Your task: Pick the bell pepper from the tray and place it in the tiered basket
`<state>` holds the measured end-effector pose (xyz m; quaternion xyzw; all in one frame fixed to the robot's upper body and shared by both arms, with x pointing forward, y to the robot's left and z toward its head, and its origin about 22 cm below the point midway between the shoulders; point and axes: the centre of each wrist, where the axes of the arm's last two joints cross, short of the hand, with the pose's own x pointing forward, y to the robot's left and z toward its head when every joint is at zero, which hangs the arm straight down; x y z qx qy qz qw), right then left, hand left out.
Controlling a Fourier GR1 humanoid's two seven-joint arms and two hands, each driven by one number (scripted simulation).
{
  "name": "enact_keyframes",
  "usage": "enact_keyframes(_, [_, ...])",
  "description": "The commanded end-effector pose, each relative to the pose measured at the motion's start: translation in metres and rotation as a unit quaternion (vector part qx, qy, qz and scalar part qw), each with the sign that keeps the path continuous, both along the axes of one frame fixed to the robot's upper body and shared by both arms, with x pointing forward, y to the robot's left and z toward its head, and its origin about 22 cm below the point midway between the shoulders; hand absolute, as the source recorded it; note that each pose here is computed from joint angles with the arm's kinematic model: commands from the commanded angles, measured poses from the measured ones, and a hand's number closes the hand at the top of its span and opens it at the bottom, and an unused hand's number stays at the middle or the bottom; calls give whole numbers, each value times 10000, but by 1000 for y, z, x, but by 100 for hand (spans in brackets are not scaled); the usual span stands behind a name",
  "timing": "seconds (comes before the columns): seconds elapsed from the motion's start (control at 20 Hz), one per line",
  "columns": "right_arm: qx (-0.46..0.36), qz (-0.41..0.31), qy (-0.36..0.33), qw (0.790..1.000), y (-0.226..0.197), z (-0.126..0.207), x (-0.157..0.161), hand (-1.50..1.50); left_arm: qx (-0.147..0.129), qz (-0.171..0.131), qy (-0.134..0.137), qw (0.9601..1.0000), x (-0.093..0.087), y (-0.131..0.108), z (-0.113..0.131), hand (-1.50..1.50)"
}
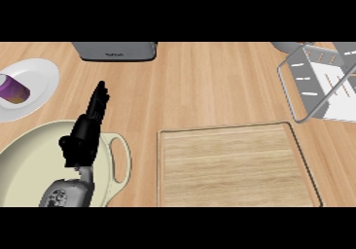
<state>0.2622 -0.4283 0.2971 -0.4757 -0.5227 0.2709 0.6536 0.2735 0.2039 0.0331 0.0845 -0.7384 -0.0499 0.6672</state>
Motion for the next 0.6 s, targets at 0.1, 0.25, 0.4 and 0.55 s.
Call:
enact_keyframes(0.1, [273, -105, -46, 9996, -8, 5, 38, 150, 21, 0, -55, 10000, -20, -4, 4, 0])
enact_keyframes(0.25, [481, -184, -216, 9984, -25, 14, 50, 150, -123, -94, -7, 9999, 0, 9, -1, 0])
enact_keyframes(0.4, [143, -364, -124, 9992, -33, -3, 61, 150, 34, -103, -34, 9999, 3, 0, -3, 0])
enact_keyframes(0.55, [-136, -513, -50, 9986, -27, -1, 83, 150, -28, -100, -18, 9999, -1, -16, -1, 0])
